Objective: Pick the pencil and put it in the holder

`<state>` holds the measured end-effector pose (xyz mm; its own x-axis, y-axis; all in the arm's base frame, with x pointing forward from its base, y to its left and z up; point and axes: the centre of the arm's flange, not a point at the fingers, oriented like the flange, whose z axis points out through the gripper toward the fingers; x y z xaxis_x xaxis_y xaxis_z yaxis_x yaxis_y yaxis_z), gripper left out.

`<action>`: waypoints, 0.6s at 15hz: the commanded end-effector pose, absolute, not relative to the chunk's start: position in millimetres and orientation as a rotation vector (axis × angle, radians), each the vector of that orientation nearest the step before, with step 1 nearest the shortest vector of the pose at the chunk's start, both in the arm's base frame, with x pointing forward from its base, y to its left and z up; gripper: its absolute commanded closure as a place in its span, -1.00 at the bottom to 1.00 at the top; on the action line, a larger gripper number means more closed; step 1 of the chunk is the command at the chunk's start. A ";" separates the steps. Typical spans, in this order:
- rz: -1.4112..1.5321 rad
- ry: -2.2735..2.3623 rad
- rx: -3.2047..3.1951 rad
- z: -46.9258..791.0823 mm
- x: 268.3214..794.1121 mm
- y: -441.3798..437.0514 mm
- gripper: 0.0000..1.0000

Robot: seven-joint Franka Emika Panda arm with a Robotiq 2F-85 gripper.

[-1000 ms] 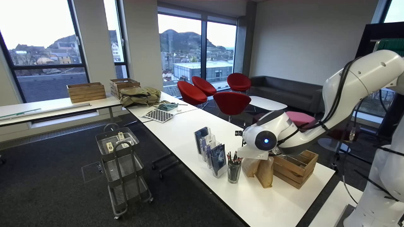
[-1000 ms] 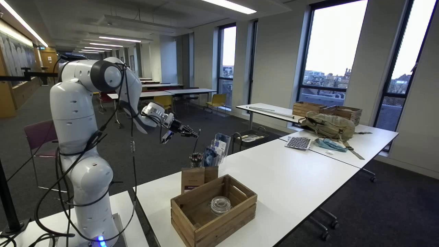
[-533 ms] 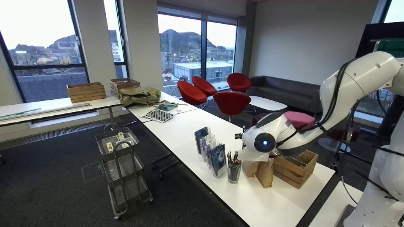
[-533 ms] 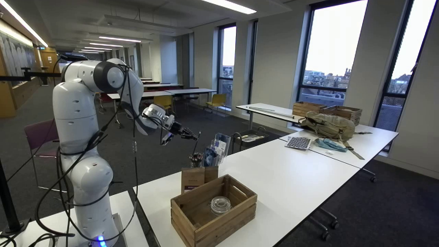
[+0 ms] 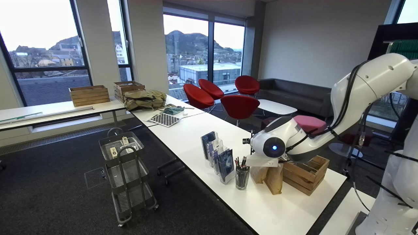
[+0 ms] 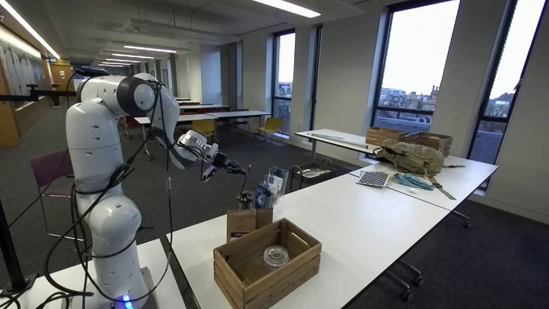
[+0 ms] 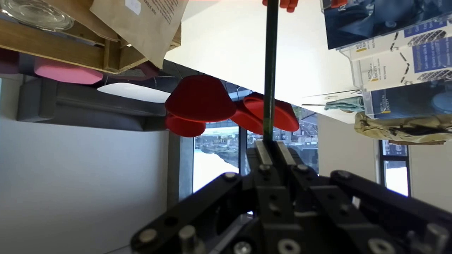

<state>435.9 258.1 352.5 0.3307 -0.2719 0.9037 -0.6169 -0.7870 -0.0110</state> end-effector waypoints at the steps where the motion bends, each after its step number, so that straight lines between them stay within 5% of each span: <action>1: 1.474 -0.711 2.365 342.6 435.4 333.5 0.97; 9: 1.530 -0.625 2.429 329.7 418.9 471.0 0.97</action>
<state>397.1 432.8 333.4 0.3945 -0.2426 0.8863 -0.4441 -0.8947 -0.0472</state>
